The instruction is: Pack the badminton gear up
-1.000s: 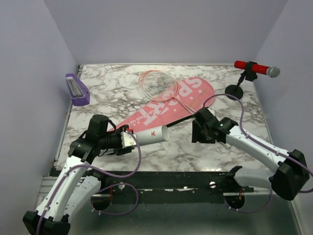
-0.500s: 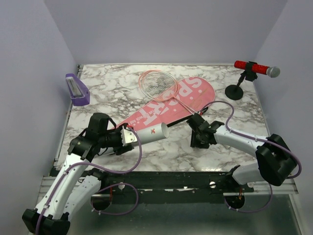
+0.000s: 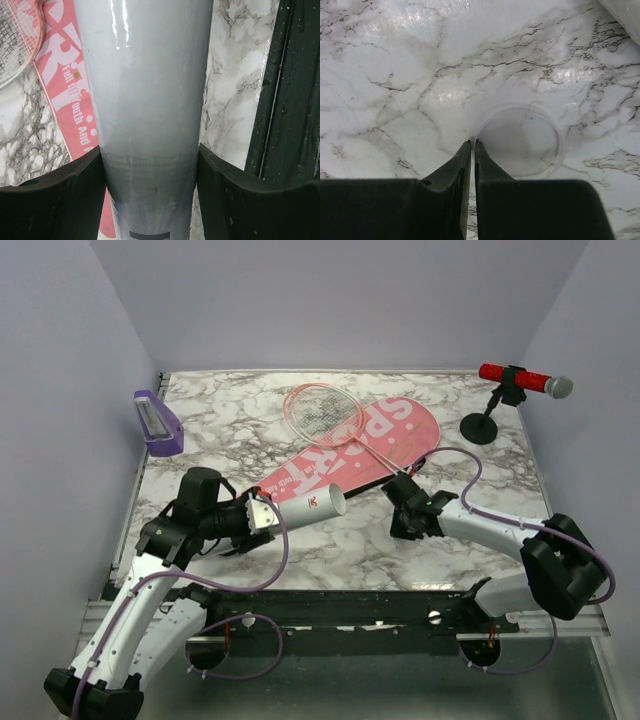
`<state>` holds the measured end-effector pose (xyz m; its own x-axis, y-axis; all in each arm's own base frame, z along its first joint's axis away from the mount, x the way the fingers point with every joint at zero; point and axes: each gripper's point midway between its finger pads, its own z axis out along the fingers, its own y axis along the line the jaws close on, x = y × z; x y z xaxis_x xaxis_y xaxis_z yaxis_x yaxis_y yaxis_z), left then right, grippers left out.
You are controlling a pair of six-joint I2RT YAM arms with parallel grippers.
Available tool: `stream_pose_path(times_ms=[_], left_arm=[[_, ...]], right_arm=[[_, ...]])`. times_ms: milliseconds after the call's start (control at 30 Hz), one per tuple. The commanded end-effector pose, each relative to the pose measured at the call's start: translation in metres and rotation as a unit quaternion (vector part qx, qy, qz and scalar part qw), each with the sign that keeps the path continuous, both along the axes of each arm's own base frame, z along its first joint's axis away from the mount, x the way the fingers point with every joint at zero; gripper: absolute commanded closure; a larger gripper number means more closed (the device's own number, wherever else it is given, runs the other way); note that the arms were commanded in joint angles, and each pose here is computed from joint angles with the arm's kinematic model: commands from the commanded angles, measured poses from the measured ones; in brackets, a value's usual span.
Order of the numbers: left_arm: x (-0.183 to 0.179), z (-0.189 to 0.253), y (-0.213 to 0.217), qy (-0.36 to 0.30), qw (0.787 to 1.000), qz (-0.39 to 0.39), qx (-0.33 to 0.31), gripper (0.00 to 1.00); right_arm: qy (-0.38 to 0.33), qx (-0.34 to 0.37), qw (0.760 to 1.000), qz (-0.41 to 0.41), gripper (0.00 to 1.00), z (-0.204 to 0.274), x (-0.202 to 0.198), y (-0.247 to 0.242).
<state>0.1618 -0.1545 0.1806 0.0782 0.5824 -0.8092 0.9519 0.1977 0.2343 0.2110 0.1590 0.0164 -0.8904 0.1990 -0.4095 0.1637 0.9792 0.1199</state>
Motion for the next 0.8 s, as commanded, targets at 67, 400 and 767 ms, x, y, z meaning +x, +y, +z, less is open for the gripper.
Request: stream_pose_path(times_ms=[67,400,767], left_arm=[[0.0,0.015,-0.001,-0.029,1.0,-0.009,-0.005,0.63],[-0.015,-0.006,-0.012,-0.055,0.995,-0.07,-0.035,0.64],[0.001,0.023,-0.027,-0.085,0.991,-0.06,-0.09,0.65]], right_arm=[[-0.015,0.011,1.0,0.009,0.99,0.025,0.007,0.006],[-0.115,0.263,0.935,0.206,1.0,0.214,-0.013,0.086],[-0.164,0.445,0.797,0.374,1.0,0.331,-0.069,0.126]])
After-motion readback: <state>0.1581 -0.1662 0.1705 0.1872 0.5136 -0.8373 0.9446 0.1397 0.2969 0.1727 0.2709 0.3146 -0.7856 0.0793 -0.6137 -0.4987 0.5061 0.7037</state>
